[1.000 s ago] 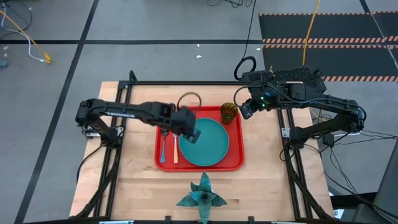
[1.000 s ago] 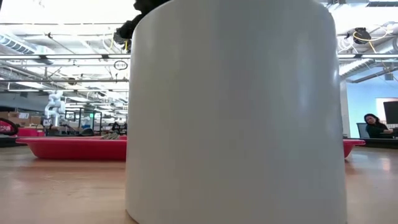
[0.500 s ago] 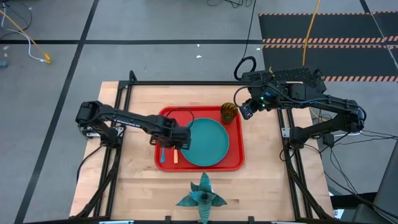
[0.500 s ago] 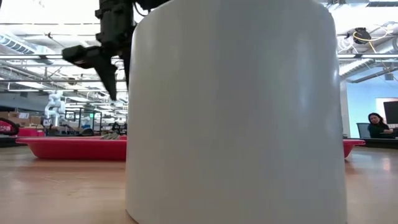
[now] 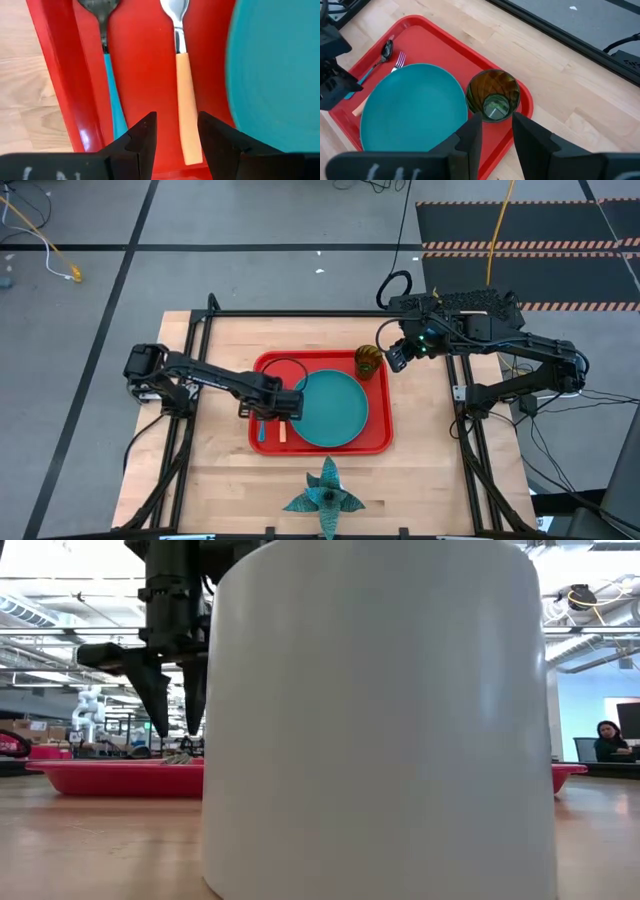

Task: Pick and place plate/cup/fork/spoon on tray
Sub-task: Adjust the yellow fork on the orange tray

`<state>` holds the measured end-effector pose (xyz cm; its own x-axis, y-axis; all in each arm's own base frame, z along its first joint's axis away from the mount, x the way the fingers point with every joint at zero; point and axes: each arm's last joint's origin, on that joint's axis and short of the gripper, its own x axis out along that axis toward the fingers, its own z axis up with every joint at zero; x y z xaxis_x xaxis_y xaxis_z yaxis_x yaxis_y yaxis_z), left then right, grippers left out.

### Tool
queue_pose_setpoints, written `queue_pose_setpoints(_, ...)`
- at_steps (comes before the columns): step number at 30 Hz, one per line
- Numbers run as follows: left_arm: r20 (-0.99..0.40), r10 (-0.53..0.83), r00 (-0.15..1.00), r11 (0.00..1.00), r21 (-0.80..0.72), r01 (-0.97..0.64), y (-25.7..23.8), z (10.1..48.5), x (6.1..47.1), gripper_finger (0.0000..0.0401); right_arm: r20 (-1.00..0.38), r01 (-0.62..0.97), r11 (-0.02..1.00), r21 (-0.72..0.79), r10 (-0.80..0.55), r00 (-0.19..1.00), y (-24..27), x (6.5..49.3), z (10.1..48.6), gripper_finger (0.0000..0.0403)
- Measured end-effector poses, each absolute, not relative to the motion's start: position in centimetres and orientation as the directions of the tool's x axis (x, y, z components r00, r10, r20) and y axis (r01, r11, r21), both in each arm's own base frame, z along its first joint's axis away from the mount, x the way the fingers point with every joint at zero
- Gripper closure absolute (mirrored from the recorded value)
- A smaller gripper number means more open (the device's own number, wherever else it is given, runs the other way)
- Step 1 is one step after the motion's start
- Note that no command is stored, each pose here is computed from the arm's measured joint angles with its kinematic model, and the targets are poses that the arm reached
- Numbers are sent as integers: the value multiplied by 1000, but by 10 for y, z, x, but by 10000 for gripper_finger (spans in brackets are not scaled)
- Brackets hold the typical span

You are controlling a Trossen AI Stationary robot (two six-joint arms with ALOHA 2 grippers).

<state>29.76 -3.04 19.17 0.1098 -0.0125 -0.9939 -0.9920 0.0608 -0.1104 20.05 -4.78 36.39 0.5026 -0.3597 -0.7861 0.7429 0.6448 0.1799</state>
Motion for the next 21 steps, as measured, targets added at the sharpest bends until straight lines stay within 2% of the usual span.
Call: queue_pose_setpoints(21,-992,-16,127,36,-128,-991,-41,177,308,256,-787,746,640,183,-359,502,-48,200,364,303)
